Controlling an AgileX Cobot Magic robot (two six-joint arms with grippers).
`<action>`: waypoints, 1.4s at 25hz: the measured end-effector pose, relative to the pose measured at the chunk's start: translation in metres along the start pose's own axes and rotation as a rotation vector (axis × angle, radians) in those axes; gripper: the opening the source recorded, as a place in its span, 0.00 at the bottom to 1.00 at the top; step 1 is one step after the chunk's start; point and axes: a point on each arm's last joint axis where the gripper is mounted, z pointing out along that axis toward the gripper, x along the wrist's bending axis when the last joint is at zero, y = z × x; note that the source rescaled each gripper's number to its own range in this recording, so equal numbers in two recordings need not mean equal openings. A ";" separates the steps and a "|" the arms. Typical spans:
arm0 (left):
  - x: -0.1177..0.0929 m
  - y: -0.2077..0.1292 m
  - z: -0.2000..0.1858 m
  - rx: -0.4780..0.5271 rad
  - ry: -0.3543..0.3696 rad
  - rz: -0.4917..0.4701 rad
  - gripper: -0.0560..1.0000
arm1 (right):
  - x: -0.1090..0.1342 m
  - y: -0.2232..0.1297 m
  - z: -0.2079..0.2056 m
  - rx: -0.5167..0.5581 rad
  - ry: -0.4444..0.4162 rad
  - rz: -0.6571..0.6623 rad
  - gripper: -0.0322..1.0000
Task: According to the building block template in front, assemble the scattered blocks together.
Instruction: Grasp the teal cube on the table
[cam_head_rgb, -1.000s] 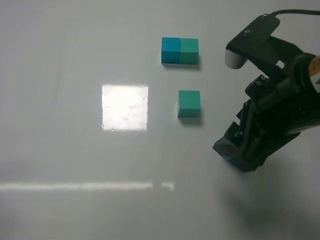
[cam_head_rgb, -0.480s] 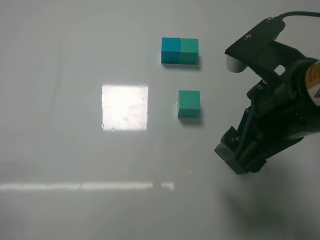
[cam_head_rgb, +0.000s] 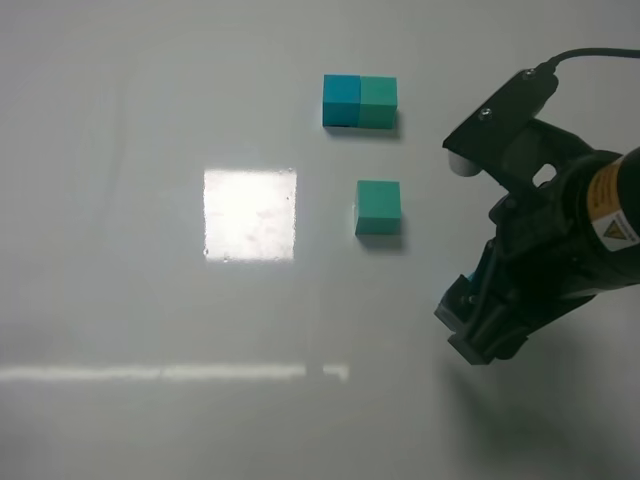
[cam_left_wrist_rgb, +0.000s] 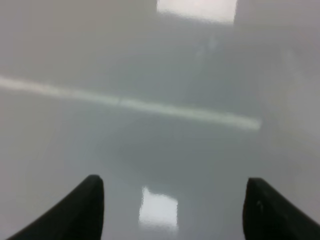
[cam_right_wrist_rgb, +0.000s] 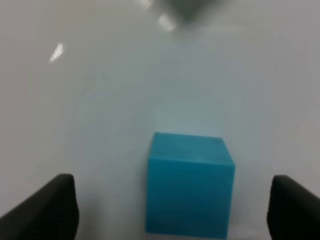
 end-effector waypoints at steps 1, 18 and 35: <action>0.000 0.000 0.000 0.000 0.000 0.000 0.59 | 0.001 -0.001 0.002 -0.003 0.001 -0.003 1.00; 0.000 0.000 0.000 0.000 0.000 0.000 0.59 | -0.011 -0.004 0.013 -0.018 0.026 0.054 1.00; 0.000 0.000 0.000 0.000 0.000 0.001 0.59 | -0.014 -0.023 0.039 0.009 -0.023 0.061 0.95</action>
